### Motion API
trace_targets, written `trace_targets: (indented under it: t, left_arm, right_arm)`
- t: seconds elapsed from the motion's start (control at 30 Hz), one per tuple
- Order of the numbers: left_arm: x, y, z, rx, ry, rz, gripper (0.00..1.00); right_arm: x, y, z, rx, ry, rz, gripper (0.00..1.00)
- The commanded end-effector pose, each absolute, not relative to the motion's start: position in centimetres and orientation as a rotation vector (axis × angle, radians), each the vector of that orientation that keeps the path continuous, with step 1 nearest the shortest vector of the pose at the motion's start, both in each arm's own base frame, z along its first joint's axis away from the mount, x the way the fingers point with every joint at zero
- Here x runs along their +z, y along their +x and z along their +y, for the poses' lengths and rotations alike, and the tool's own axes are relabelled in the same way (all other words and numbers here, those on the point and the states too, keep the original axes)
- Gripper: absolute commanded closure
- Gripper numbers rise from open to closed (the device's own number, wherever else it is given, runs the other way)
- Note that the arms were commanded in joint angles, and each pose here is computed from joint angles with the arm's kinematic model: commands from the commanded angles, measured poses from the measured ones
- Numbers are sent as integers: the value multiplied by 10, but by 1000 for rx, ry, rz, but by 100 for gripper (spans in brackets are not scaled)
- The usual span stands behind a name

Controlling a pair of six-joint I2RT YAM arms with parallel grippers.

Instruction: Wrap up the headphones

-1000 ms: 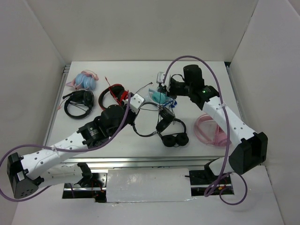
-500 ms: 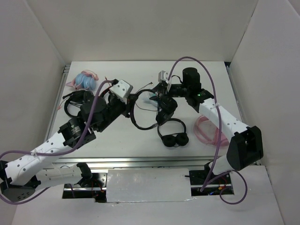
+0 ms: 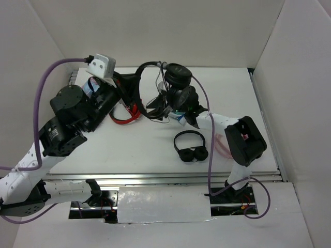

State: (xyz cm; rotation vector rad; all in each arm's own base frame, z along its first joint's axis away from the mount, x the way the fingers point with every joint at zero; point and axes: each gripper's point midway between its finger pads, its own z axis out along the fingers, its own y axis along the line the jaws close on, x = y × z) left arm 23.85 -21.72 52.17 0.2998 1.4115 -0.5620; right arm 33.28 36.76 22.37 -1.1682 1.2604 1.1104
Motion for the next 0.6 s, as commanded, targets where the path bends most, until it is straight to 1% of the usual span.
trace_targets:
  t: [0.0,0.03,0.07,0.1,0.13,0.2,0.27,0.33,0.37,0.4,0.43,0.47,0.5,0.53,0.57]
  left_arm:
    - [568,236,-198,-578,193,1329,100]
    - [585,231,-191,-591,178,1295,100]
    - [587,234,-191,-579,161,1301,100]
    - [598,232,-185,-573,159,1277,100]
    - [602,231,-184,-570,157,1271,100]
    - [607,235,-177,-535,123,1263,100]
    - [612,241,-164,-482,46,1260,100]
    - [615,247,-154,-441,-16,1260,100]
    - [615,252,-151,-413,-45,1263,100]
    - [612,257,-143,-373,-95,1273,100]
    - [609,265,-137,-339,-129,1278,100]
    - [606,271,-131,-323,-171,1284,100]
    - [602,278,-133,-326,-163,1294,100]
    - [595,292,-120,-293,-210,1306,100]
    - [591,300,-115,-286,-223,1316,100]
  right_arm:
    - [230,344,384,1154,-1085,1218,49]
    - [224,344,386,1175,-1086,1232,53]
    - [218,341,389,1203,-1088,1244,59]
    - [214,338,394,1217,-1090,1236,74]
    - [212,336,395,1224,-1085,1231,85]
    - [205,327,398,1249,-1087,1243,97]
    - [201,319,393,1261,-1097,1262,100]
    - [202,310,388,1259,-1098,1262,100]
    - [187,300,381,1261,-1098,1311,100]
    - [200,292,376,1243,-1094,1291,100]
    - [185,282,367,1223,-1099,1326,100]
    - [196,275,360,1185,-1085,1331,100]
    - [192,271,354,1163,-1068,1357,100]
    - [189,255,344,1152,-1063,1381,100]
    - [188,253,338,1118,-1024,1409,100]
